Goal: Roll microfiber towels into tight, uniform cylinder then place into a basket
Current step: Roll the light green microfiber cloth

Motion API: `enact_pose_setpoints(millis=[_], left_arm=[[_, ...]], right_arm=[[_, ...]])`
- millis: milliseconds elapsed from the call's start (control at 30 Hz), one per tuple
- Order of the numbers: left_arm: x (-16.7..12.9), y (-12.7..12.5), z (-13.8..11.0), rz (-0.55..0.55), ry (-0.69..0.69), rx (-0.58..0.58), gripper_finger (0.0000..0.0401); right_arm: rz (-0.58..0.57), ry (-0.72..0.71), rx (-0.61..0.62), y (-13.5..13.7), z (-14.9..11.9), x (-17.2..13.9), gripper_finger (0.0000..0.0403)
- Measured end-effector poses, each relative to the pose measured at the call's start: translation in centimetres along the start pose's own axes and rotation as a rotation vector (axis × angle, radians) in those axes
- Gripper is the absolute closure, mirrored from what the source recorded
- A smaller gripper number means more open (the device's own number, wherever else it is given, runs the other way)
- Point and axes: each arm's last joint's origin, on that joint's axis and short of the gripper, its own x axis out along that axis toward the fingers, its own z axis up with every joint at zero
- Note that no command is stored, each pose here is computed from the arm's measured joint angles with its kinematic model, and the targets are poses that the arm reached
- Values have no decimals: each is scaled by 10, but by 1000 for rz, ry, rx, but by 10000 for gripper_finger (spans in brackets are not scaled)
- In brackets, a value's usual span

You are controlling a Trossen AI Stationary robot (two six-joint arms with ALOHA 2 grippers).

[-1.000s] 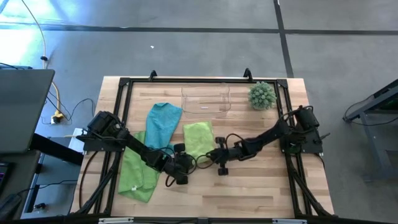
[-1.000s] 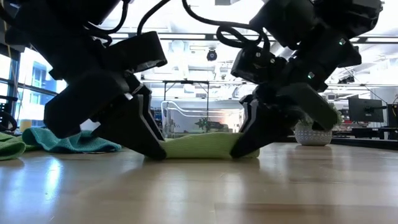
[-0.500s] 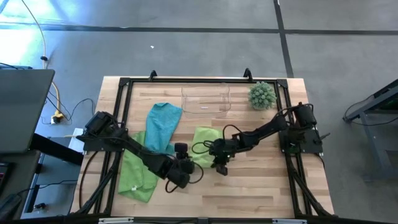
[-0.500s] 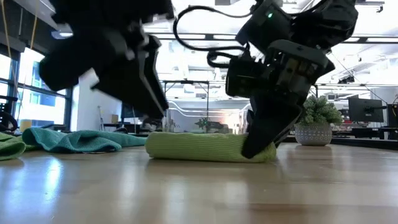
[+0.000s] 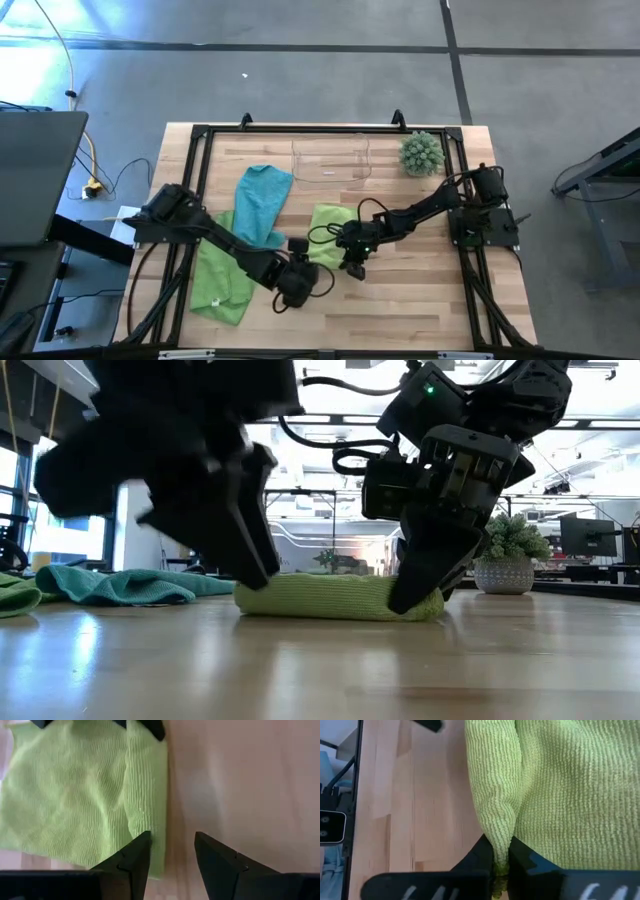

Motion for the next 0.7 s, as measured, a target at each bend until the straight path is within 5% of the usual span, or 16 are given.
enact_pose_setpoints(millis=[700], left_arm=[[26, 15, -2, 5, 59, 1, 256]], right_arm=[[22, -6, -56, 2, 1, -1, 378]])
